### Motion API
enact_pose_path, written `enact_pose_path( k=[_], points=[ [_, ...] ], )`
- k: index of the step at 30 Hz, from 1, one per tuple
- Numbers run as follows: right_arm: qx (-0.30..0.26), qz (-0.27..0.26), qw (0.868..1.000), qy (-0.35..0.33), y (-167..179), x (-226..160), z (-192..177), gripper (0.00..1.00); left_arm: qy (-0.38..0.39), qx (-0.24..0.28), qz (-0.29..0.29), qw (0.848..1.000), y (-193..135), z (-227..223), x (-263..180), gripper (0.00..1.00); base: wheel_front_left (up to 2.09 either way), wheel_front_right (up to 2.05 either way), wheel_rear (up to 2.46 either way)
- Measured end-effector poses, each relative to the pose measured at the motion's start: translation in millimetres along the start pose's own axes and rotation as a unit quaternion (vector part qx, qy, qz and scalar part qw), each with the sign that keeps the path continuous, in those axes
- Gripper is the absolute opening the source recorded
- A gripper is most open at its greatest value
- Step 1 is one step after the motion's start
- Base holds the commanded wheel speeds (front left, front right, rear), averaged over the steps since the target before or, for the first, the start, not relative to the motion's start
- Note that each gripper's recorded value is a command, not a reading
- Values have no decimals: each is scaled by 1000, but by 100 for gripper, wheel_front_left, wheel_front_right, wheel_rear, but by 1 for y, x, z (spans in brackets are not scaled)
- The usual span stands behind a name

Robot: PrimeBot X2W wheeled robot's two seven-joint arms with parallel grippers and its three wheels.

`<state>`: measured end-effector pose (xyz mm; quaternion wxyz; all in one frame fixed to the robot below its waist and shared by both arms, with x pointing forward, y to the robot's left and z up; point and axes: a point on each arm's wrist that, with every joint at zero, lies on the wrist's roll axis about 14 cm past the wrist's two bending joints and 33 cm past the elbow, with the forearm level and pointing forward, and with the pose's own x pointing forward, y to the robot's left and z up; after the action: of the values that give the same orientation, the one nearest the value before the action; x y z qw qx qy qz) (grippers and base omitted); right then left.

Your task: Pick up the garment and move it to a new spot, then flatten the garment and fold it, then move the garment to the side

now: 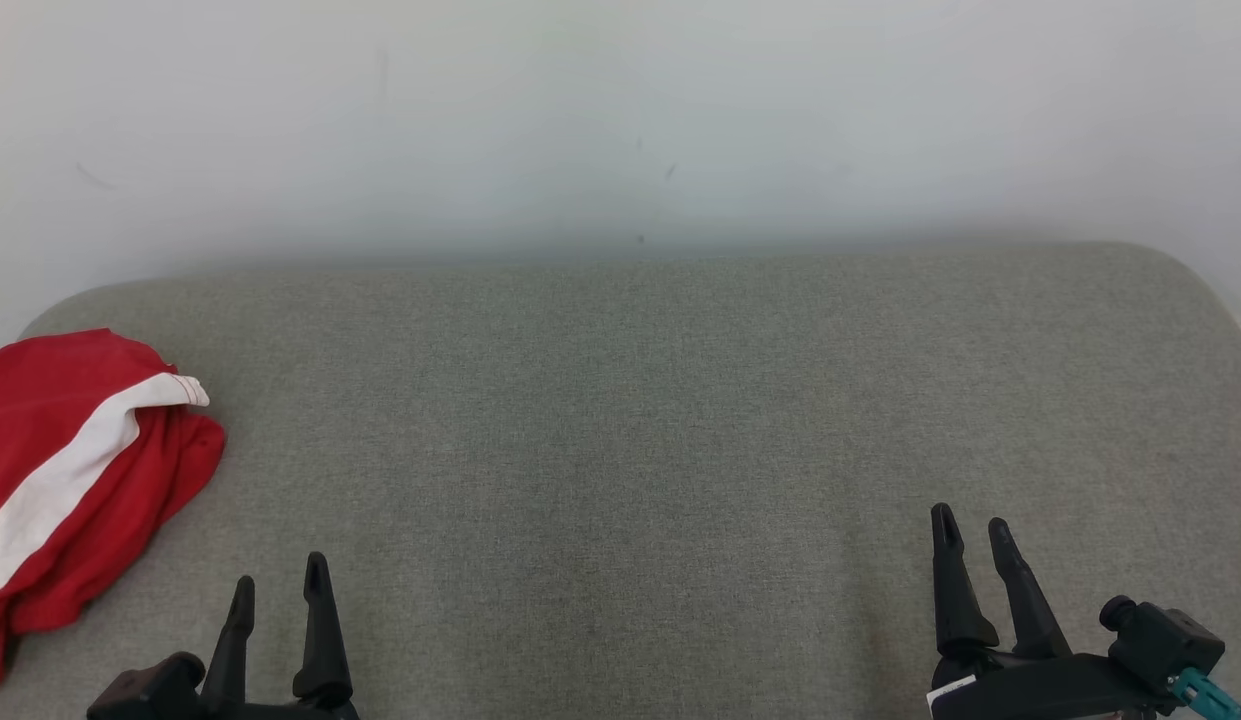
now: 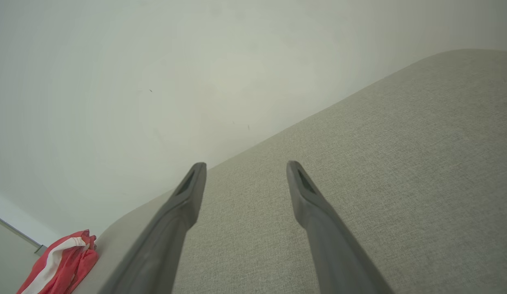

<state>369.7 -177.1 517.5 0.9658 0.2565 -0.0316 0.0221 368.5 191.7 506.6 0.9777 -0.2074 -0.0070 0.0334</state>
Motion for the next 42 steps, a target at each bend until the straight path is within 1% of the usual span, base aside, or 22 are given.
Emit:
enact_pose_path(
  k=[16, 29, 36, 42],
  points=[
    [-84, 12, 996, -8, 3, -1, 2, 100, -26, 81, 11, 996, 7, 10, -5, 100, 0, 0, 0],
    [-142, 23, 989, -18, 6, -4, 5, 100, -51, 141, -15, 989, 0, 21, -9, 100, 0, 0, 0],
    [-166, 27, 986, -23, 7, -6, 7, 100, -59, 159, -14, 985, 3, 24, -14, 100, 0, 0, 0],
    [-189, 30, 981, -27, 7, -7, 8, 100, -59, 173, -28, 983, 0, 22, -15, 100, 0, 0, 0]
  ],
)
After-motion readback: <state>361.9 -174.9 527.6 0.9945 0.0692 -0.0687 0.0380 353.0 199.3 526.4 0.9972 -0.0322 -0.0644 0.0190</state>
